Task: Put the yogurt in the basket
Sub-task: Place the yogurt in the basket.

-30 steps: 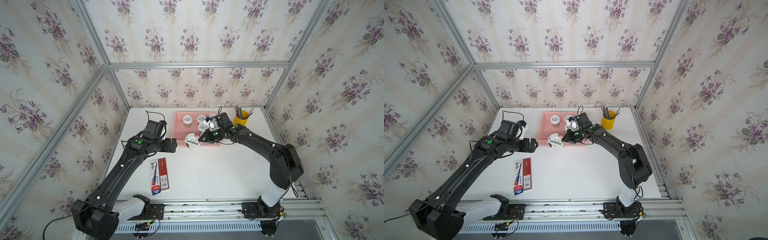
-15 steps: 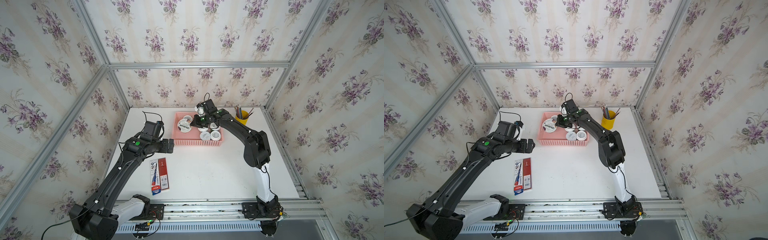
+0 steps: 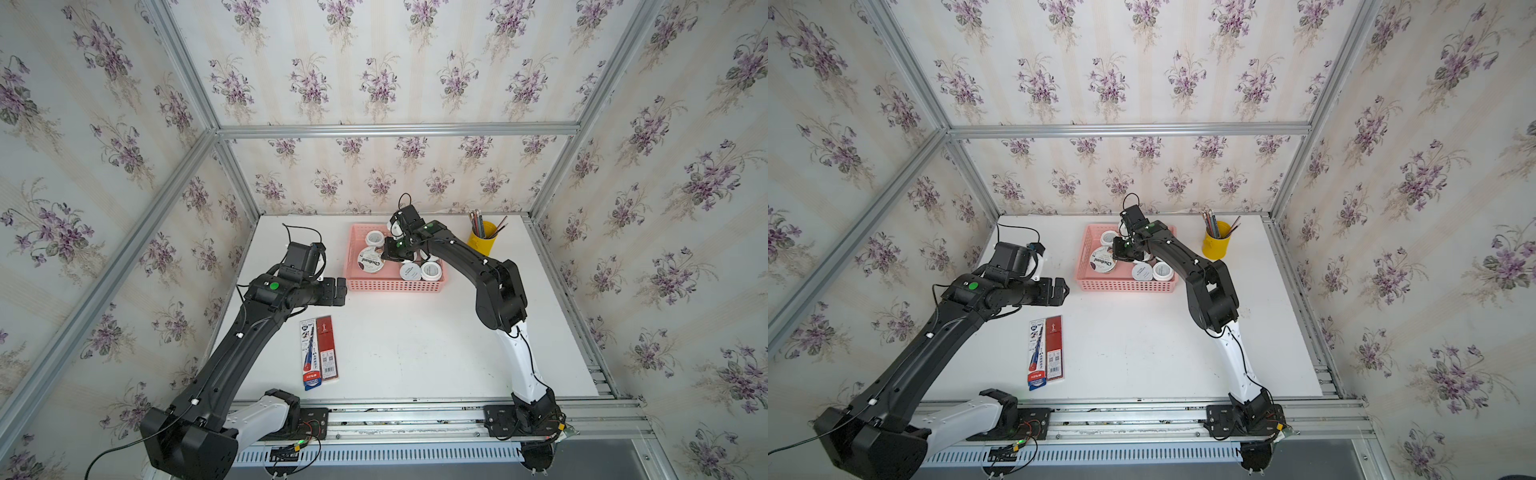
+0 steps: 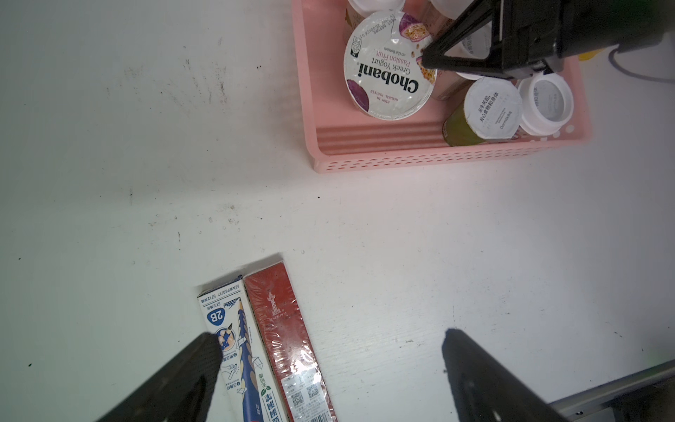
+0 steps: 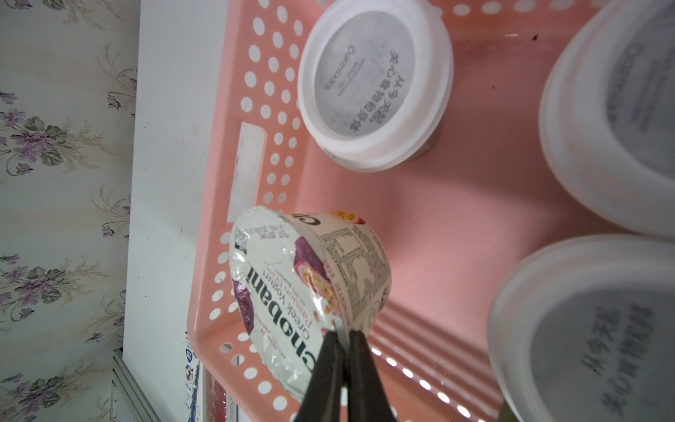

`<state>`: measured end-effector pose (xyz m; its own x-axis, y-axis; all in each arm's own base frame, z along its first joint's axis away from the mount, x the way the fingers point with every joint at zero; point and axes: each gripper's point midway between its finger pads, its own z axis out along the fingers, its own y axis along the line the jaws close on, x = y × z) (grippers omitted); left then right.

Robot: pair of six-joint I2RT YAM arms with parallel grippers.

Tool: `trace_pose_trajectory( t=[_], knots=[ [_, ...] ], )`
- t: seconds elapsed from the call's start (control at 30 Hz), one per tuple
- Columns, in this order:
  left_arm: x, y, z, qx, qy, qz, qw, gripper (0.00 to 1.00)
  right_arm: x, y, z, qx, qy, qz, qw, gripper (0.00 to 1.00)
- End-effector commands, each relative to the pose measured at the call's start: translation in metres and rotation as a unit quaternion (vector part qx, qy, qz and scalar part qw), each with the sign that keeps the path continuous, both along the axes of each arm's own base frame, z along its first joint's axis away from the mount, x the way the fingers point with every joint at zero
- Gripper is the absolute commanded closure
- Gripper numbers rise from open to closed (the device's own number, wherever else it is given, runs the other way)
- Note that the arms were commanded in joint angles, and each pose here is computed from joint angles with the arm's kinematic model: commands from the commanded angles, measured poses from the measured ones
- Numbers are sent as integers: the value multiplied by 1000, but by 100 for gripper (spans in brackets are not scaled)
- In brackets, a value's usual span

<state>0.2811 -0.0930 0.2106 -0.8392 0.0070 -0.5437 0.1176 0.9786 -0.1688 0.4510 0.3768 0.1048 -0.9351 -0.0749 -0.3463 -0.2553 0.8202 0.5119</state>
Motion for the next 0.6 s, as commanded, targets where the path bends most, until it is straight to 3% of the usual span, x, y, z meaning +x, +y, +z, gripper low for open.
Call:
trace_pose_trajectory(
  t=[0.0, 0.57],
  knots=[
    [2, -2, 0, -2, -2, -7, 1000, 1, 1, -2, -8, -18, -2, 3, 1000, 94],
    [4, 0, -2, -4, 3, -4, 1000, 1, 3, -4, -22, -46, -3, 10, 999, 93]
  ],
)
